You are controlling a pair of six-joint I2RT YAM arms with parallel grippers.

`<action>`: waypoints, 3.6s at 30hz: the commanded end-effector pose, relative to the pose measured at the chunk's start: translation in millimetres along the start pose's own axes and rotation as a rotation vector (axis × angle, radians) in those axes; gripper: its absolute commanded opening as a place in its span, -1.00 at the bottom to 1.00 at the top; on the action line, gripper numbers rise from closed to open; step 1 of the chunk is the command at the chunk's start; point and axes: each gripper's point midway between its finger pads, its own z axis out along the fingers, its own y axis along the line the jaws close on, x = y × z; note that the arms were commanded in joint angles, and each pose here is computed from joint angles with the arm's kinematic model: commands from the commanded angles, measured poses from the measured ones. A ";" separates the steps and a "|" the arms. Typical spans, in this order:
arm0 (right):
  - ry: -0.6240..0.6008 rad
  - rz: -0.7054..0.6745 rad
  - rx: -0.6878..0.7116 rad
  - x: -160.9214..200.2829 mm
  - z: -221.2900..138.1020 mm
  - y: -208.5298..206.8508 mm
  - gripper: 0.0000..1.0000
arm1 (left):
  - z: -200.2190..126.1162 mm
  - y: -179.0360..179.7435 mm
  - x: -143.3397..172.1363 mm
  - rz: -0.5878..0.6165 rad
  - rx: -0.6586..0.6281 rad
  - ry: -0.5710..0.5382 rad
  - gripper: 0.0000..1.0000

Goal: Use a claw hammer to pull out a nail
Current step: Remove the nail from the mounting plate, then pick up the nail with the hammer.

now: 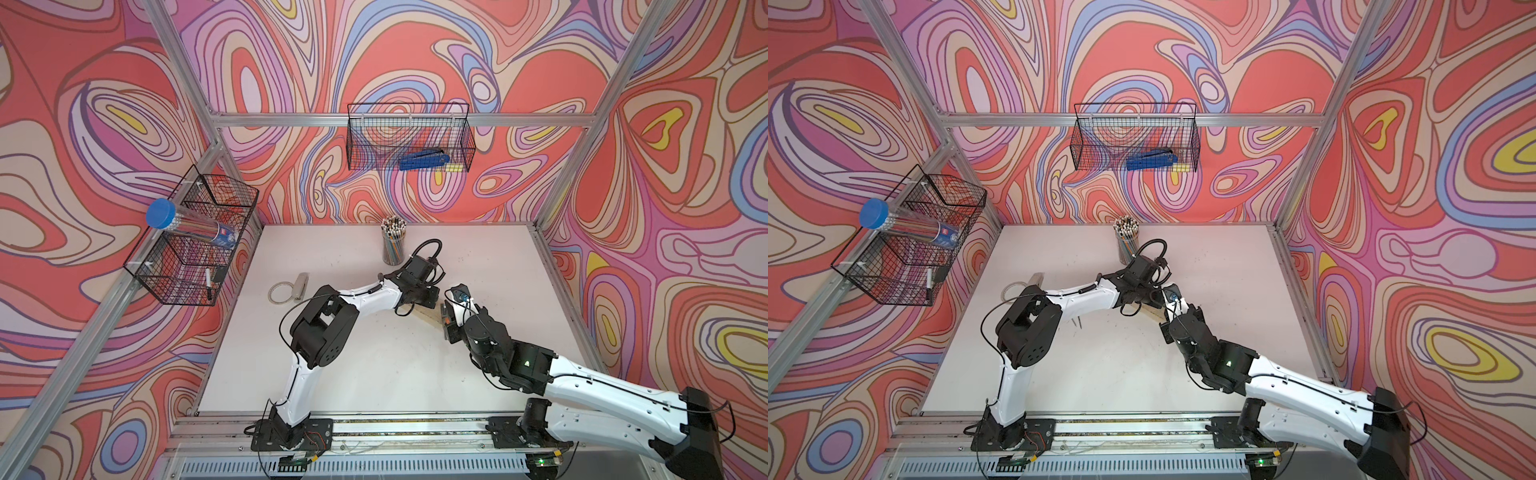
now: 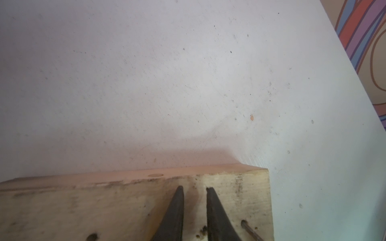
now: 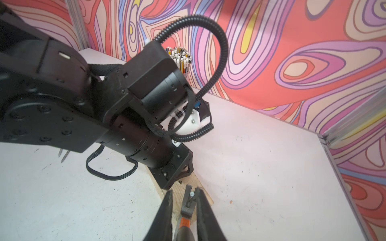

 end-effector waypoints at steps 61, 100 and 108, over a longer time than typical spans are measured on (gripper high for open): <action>0.020 0.313 -0.113 -119.8 13.6 -49.6 -1.00 | -146.8 17.3 29.9 0.004 -0.080 -0.162 -0.06; 0.257 0.708 -0.585 -118.0 32.2 -51.1 -1.00 | -167.6 -52.4 60.8 0.531 0.283 -0.352 -0.05; 0.288 0.717 -0.584 -107.1 36.6 -49.3 -1.00 | -173.5 -58.6 53.9 0.523 0.303 -0.371 -0.21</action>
